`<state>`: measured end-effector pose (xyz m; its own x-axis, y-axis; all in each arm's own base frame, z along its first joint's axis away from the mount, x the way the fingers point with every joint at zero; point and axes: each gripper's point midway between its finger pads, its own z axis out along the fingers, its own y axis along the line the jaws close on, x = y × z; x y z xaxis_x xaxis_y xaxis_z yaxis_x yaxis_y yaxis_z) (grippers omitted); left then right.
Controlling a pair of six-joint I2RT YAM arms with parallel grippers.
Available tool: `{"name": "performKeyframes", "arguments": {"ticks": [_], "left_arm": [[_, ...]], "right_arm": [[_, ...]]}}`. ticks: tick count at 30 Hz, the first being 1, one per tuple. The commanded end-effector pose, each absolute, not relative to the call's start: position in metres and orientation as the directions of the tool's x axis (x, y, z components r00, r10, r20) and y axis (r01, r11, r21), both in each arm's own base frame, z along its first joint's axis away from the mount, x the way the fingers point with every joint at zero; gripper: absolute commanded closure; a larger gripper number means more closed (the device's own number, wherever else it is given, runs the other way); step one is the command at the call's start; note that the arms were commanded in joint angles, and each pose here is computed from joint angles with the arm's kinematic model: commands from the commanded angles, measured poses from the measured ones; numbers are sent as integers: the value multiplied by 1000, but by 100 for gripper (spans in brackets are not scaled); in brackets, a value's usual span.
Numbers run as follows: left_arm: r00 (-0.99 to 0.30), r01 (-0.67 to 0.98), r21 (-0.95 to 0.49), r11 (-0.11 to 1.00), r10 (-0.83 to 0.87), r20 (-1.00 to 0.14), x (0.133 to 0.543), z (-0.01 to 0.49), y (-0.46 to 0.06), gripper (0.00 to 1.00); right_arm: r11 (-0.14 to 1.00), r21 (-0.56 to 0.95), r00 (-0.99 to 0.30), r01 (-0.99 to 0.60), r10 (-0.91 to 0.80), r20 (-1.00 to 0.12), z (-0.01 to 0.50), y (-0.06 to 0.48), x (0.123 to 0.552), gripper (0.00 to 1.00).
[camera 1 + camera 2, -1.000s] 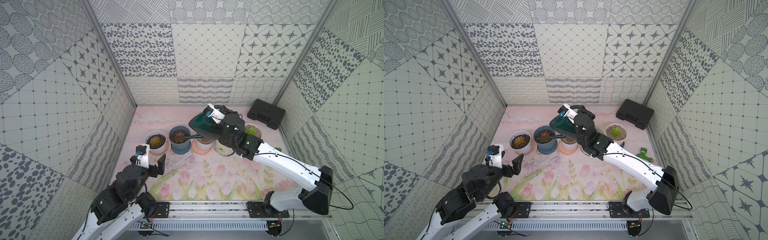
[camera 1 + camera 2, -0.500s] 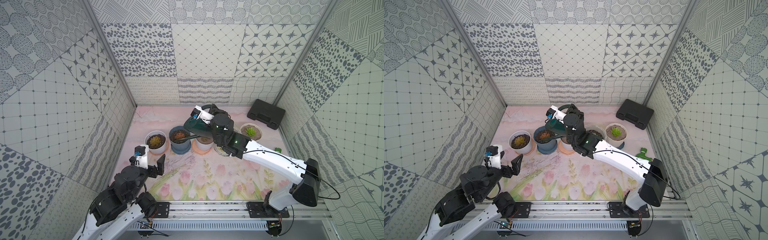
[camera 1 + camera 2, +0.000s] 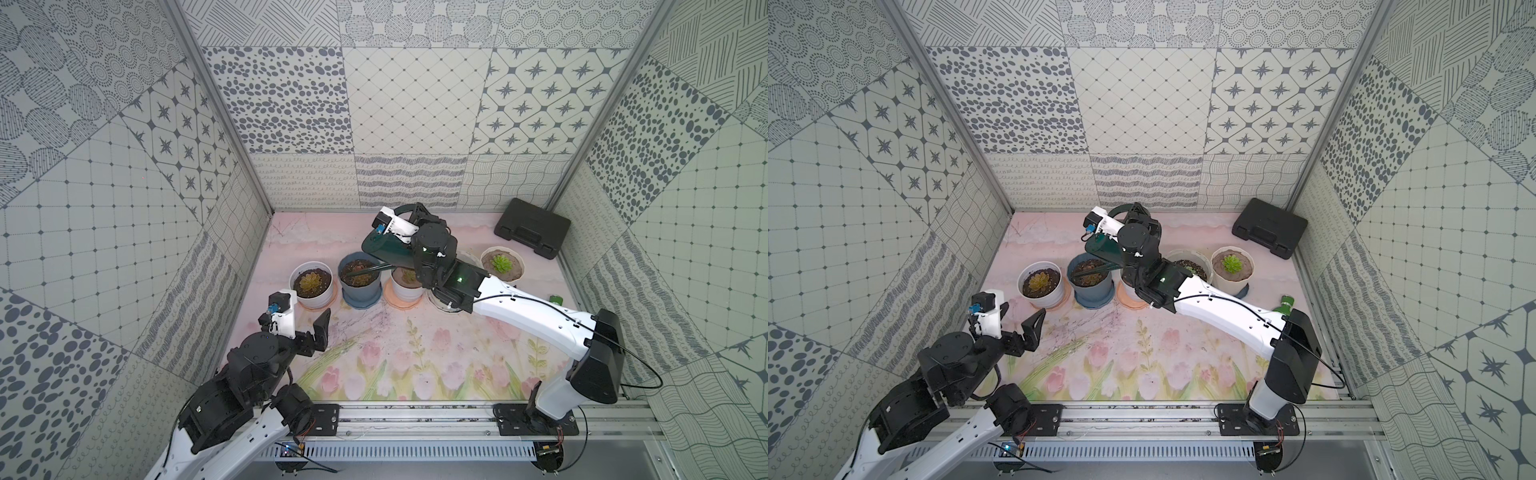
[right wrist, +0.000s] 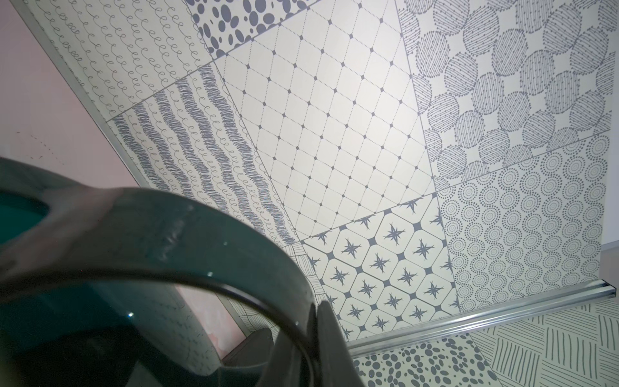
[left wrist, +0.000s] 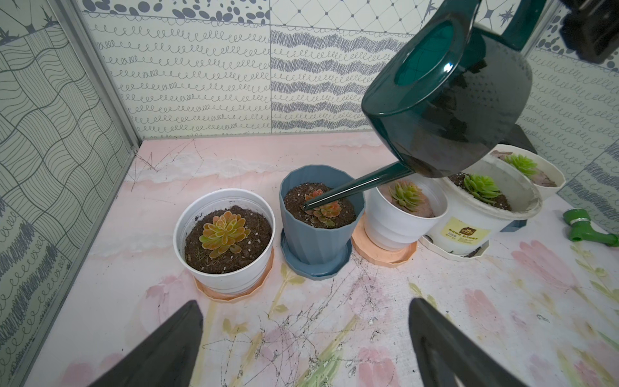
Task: Water the succulent around the soil edge
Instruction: Water the soil of the potted plant with water.
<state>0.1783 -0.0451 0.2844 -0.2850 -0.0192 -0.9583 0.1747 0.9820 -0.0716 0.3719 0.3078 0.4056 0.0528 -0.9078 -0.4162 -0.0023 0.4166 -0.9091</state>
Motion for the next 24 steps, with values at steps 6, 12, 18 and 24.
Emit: {"name": "performKeyframes", "arguments": {"ticks": [6,12,18,24], "left_arm": [[-278,196,-84,977,-27,-960,178,287,-49,1],[-276,198,-86,976,-29,-961,177,287,-49,1],[-278,195,-84,977,-27,-960,178,287,-49,1],[-278,196,-84,977,-27,-960,178,287,-49,1]], "right_arm": [[526,-840,46,130,-850,-525,441,304,380,100],[537,-828,22,160,-841,-541,445,295,384,100],[552,-814,9,180,-829,-559,452,285,385,100],[532,-824,-3,192,-840,-543,450,282,388,100]]}}
